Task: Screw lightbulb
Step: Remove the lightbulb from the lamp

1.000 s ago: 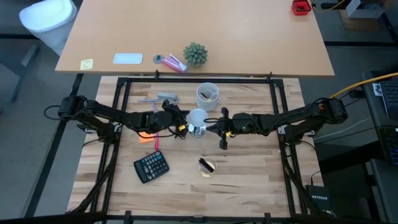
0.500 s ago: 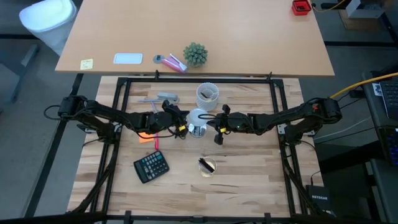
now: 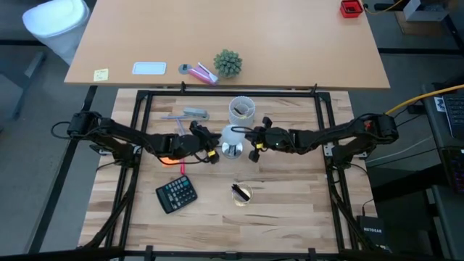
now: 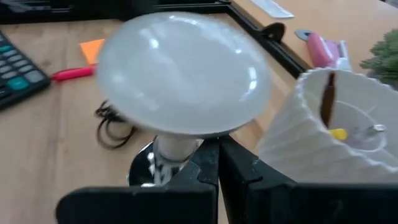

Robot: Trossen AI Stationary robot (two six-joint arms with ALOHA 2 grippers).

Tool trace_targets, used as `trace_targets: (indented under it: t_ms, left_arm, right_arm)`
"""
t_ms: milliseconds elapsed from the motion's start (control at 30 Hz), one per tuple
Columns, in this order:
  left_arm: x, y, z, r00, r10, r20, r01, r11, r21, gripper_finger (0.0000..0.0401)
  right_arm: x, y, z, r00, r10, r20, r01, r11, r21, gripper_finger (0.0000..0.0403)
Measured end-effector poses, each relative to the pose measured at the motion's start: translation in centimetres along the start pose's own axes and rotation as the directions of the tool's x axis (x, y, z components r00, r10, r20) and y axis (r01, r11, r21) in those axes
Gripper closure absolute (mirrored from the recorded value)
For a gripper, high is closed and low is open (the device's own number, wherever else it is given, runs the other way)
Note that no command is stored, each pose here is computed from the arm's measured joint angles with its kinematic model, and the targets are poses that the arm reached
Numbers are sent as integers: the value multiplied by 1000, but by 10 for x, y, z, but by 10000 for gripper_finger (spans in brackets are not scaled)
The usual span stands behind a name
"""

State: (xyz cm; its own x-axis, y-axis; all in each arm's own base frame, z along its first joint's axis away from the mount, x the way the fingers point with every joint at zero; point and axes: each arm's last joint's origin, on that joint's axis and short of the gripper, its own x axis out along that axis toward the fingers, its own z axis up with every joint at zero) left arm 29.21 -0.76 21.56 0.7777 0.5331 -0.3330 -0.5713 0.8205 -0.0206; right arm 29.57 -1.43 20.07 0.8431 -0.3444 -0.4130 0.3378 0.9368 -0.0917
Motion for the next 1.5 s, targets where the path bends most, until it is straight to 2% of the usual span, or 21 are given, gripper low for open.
trace_targets:
  t_ms: [367,767,967,1100,1233,1400,1500]
  left_arm:
    - [-7,-10,-3,999,-54,-3,54,998,-19,398]
    - [-10,-14,-4,998,-65,-3,65,998,-11,398]
    - [-10,-11,-5,1000,24,6,-24,1000,3,398]
    - [-8,-6,-4,991,131,35,-131,991,1,398]
    - [-4,1,-2,985,170,39,-170,985,-9,398]
    - [2,9,1,979,199,42,-198,980,-24,398]
    - [6,12,3,991,134,25,-134,991,-11,398]
  right_arm:
    - [3,-10,2,1000,7,6,-7,1000,20,398]
    - [3,-10,-6,997,-5,-73,4,1000,-8,398]
    - [2,-10,-9,994,-18,-104,16,1000,-18,398]
    - [-4,-6,-11,989,21,-149,-23,1000,-14,398]
    - [-17,5,-6,985,108,-133,-112,993,-27,398]
    - [-33,21,8,977,212,-27,-213,971,-104,398]
    - [-34,24,14,973,226,36,-220,968,-118,398]
